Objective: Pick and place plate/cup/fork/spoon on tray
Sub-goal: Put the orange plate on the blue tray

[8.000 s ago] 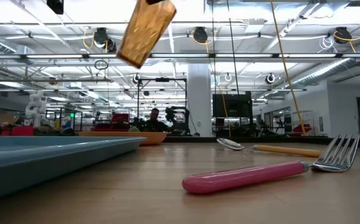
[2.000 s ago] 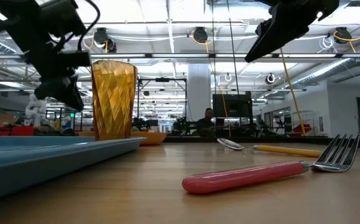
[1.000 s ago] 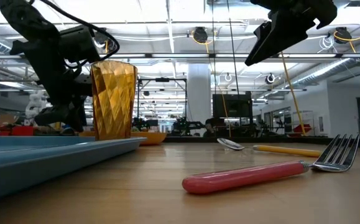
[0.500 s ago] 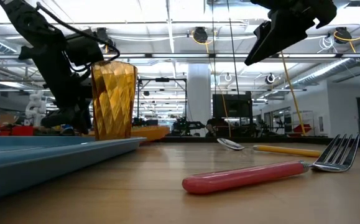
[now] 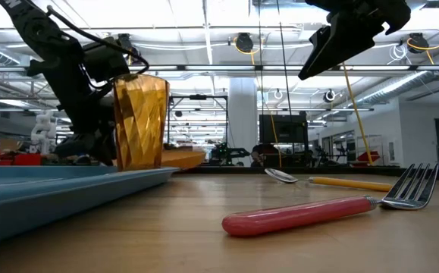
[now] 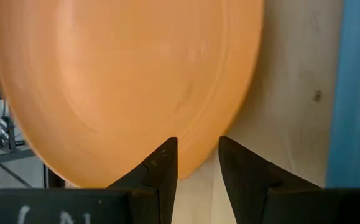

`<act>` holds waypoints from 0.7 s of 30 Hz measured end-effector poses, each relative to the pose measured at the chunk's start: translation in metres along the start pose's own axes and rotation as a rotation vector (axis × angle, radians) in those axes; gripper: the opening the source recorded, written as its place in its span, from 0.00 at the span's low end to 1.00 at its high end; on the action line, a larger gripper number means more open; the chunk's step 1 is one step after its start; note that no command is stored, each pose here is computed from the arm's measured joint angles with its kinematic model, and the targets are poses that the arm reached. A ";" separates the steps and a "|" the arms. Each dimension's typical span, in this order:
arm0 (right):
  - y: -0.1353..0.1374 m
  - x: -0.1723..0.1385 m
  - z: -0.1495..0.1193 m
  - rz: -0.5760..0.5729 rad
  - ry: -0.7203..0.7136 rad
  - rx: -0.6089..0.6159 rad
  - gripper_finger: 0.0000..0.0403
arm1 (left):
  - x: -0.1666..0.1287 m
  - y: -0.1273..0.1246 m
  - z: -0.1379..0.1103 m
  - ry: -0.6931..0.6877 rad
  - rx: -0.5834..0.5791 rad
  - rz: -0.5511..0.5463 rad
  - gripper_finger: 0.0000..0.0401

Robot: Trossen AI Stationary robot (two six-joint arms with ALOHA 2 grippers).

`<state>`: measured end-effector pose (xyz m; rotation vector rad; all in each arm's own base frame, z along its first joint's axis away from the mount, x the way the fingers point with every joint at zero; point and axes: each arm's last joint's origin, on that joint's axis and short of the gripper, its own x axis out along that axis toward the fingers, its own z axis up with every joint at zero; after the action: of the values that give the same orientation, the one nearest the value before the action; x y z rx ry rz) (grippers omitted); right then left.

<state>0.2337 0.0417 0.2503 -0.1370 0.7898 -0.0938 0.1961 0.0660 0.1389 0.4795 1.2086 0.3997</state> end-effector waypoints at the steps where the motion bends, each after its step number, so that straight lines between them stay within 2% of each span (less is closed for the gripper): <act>1: 0.000 0.000 0.000 0.000 0.000 0.000 0.44 | 0.000 0.000 0.000 -0.004 -0.002 0.000 0.30; 21: 0.000 0.000 0.000 0.001 0.000 0.027 0.44 | -0.004 0.001 0.000 -0.025 0.032 -0.015 0.30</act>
<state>0.2337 0.0418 0.2503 -0.1113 0.7881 -0.1037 0.1951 0.0650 0.1426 0.5014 1.1953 0.3614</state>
